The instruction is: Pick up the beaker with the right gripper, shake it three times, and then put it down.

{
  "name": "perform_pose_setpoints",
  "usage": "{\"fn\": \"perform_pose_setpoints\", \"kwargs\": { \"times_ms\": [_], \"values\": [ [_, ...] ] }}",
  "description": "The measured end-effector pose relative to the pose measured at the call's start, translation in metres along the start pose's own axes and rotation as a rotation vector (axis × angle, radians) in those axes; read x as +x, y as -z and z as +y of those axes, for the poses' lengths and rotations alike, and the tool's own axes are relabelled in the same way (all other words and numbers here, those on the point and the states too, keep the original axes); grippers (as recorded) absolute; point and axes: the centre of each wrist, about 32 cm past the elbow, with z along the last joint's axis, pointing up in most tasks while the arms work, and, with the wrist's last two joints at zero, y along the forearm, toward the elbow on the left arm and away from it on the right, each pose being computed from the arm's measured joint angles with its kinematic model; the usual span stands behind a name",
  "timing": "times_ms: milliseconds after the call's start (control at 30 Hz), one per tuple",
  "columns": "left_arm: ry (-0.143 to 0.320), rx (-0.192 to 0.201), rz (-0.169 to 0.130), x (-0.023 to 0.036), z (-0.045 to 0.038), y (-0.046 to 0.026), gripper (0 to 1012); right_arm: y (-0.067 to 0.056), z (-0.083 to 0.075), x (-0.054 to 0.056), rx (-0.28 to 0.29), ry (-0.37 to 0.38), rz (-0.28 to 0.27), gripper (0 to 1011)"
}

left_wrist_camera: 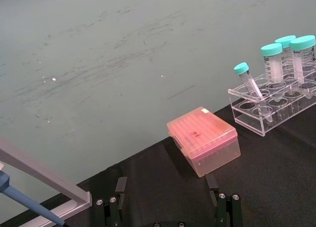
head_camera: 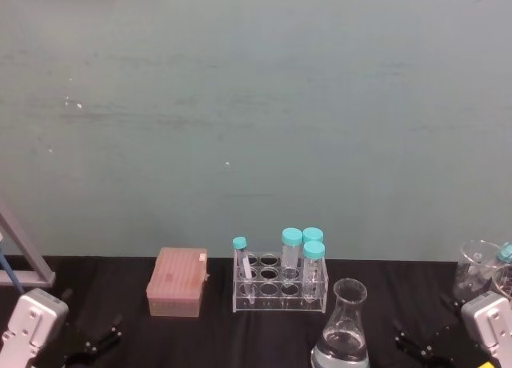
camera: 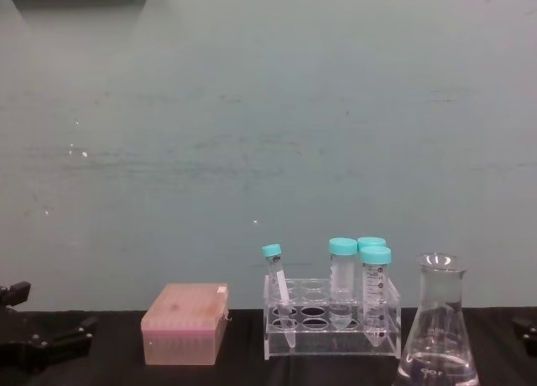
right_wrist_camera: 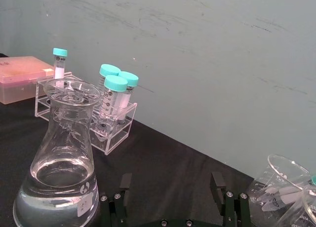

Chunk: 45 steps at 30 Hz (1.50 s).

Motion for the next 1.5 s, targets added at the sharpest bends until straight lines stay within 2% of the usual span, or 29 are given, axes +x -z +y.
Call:
{"fn": "perform_pose_setpoints", "kwargs": {
  "times_ms": [667,867,1033,1167,1300,1333,1467,1500],
  "values": [
    [0.000,0.000,0.000,0.0000,0.0000,0.0000,1000,-0.001,0.001,0.002,0.007,0.009,0.006,1003],
    [0.000,0.000,0.000,0.0000,0.0000,0.0000,1000,-0.009,0.007,0.013,0.057,0.045,0.052,1002],
    [0.000,0.000,0.000,0.0000,0.0000,0.0000,1000,-0.024,0.012,0.023,0.131,0.048,0.103,1003],
    [0.000,0.000,0.000,0.0000,0.0000,0.0000,1000,-0.037,0.012,0.028,0.188,0.013,0.136,1003],
    [0.000,0.000,0.000,0.0000,0.0000,0.0000,1000,-0.046,0.008,0.029,0.228,-0.064,0.160,1003],
    [0.000,0.000,0.000,0.0000,0.0000,0.0000,1000,-0.049,0.005,0.028,0.242,-0.121,0.177,1003],
    [0.000,0.000,0.000,0.0000,0.0000,0.0000,1000,-0.052,0.001,0.024,0.231,-0.203,0.196,1003],
    [0.000,0.000,0.000,0.0000,0.0000,0.0000,1000,-0.052,0.001,0.024,0.231,-0.203,0.196,1002]
  ]
}}
